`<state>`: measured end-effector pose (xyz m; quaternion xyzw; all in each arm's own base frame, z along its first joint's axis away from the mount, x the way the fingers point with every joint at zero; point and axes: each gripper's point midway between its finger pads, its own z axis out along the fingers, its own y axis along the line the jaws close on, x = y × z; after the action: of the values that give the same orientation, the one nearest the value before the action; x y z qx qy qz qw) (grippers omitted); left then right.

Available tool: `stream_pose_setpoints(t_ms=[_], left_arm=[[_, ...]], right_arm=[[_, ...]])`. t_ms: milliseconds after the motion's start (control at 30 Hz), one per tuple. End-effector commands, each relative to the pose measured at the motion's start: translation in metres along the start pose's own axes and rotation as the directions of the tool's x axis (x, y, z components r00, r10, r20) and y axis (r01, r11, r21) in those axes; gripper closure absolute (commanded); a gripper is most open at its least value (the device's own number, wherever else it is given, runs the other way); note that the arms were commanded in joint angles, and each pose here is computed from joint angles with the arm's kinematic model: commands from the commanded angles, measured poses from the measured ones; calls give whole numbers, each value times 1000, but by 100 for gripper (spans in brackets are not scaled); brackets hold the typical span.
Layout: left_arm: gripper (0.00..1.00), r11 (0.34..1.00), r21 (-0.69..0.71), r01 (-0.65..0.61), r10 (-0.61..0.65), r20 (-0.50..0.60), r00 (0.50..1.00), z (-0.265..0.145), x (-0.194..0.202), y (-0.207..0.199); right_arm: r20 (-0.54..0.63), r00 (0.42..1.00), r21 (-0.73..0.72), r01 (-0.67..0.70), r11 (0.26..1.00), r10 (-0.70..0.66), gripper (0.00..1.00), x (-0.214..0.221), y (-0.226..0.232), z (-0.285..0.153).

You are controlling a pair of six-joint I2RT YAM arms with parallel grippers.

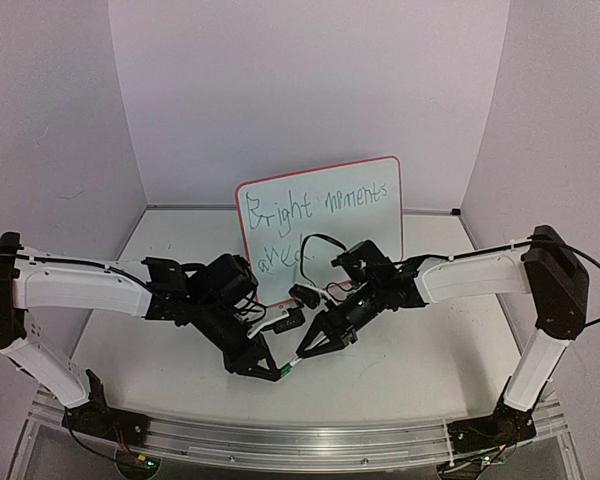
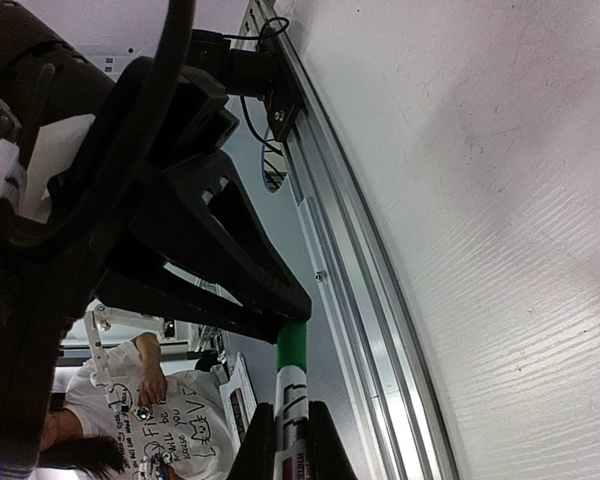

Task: Write a sentence on the whiteboard
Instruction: Insert the pen cap into the whiteboard marker.

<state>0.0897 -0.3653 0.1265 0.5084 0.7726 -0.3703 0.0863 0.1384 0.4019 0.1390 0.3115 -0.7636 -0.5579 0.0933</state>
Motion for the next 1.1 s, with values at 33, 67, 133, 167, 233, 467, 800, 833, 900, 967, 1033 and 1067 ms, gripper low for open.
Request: stream_pose_setpoints(t_ms=[33, 67, 133, 167, 233, 467, 800, 833, 900, 967, 1033, 1067], left_arm=[[100, 961, -51, -273, 268, 429, 862, -48, -125, -37], [100, 959, -55, -276, 272, 435, 858, -49, -126, -37], [100, 957, -62, -283, 280, 444, 851, -51, -129, -38], [100, 957, -64, -284, 282, 448, 848, -52, -130, -38], [100, 955, -68, -289, 288, 457, 842, -53, -133, -39], [100, 948, -64, -313, 305, 477, 825, -59, -141, -45], [100, 963, -38, -268, 260, 409, 875, -50, -126, -36], [100, 969, -42, -244, 240, 386, 891, -47, -117, -31], [90, 982, -68, -174, 187, 345, 920, -42, -97, -16], [75, 991, -112, -78, 111, 324, 939, -41, -75, 6], [56, 987, -158, 8, 45, 332, 942, -47, -59, 24], [48, 982, -182, 53, 12, 337, 941, -50, -51, 34]], right_arm=[[-22, 989, -129, 141, 982, -145, 100, -2, 40, 11], [-21, 989, -133, 144, 981, -148, 100, -3, 42, 11], [-20, 988, -141, 150, 979, -155, 100, -3, 45, 10], [-22, 987, -144, 152, 978, -156, 100, -3, 46, 10], [-26, 987, -150, 152, 977, -157, 100, -2, 47, 11], [-59, 986, -174, 146, 974, -158, 100, 6, 49, 18], [-1, 987, -95, 163, 982, -163, 100, -3, 42, 15], [41, 987, -53, 156, 986, -154, 100, -10, 35, 6], [148, 980, 43, 128, 991, -133, 100, -27, 16, -20], [256, 961, 130, 72, 989, -104, 100, -40, -4, -51], [340, 937, 198, 17, 980, -85, 100, -49, -22, -76], [372, 925, 228, -5, 974, -82, 100, -52, -29, -85]])
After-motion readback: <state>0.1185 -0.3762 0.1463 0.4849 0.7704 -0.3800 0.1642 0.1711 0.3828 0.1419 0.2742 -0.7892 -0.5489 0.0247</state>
